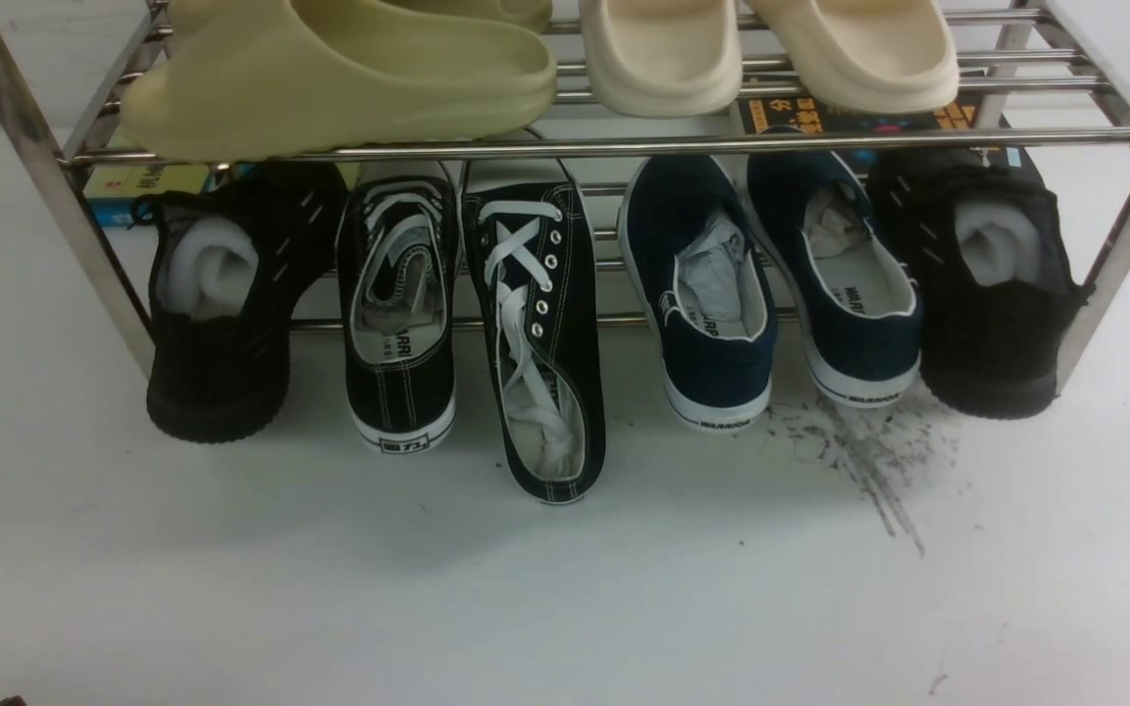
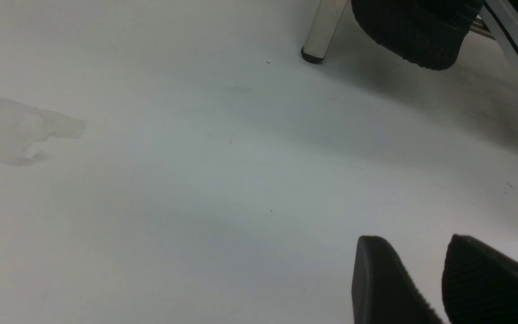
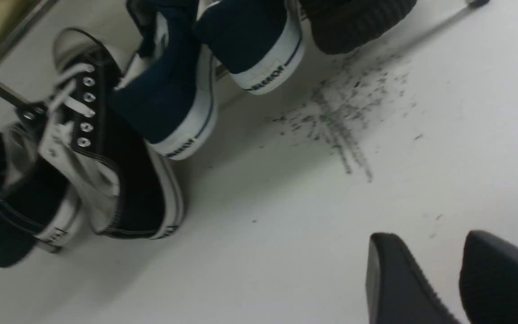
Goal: Take the shoes off the shelf with your hand on the white table.
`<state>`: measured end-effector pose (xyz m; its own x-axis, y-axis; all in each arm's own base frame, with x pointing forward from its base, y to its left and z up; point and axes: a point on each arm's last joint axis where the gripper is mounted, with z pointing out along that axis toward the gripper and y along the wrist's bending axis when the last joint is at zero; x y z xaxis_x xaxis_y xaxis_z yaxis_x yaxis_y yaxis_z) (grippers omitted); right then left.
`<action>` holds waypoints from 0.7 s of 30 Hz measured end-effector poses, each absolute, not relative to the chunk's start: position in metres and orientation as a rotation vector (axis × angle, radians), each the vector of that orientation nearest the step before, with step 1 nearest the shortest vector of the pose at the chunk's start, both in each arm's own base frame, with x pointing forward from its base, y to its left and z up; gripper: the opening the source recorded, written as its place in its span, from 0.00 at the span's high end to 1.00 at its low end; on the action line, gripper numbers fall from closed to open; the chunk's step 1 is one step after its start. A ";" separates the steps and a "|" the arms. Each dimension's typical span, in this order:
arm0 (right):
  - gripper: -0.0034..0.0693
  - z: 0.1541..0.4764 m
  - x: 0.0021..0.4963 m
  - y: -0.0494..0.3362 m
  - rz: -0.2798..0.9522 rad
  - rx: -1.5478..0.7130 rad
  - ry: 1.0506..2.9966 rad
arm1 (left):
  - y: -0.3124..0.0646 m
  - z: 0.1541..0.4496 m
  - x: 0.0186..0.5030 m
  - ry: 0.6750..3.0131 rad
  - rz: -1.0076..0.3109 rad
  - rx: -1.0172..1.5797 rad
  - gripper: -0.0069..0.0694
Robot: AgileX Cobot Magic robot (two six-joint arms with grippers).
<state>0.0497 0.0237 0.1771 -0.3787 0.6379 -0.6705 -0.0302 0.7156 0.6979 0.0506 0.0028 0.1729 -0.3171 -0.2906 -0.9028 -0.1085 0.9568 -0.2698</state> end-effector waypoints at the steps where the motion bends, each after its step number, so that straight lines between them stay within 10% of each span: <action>1: 0.62 0.177 0.050 0.025 0.804 0.499 1.830 | 0.003 0.173 0.051 1.895 -0.187 -0.290 0.59; 13: 0.67 0.191 0.048 0.027 0.869 0.502 1.783 | 0.003 0.173 0.051 1.895 -0.187 -0.290 0.59; 21: 0.96 0.281 0.045 0.026 0.569 0.086 1.694 | 0.003 0.173 0.051 1.895 -0.187 -0.290 0.59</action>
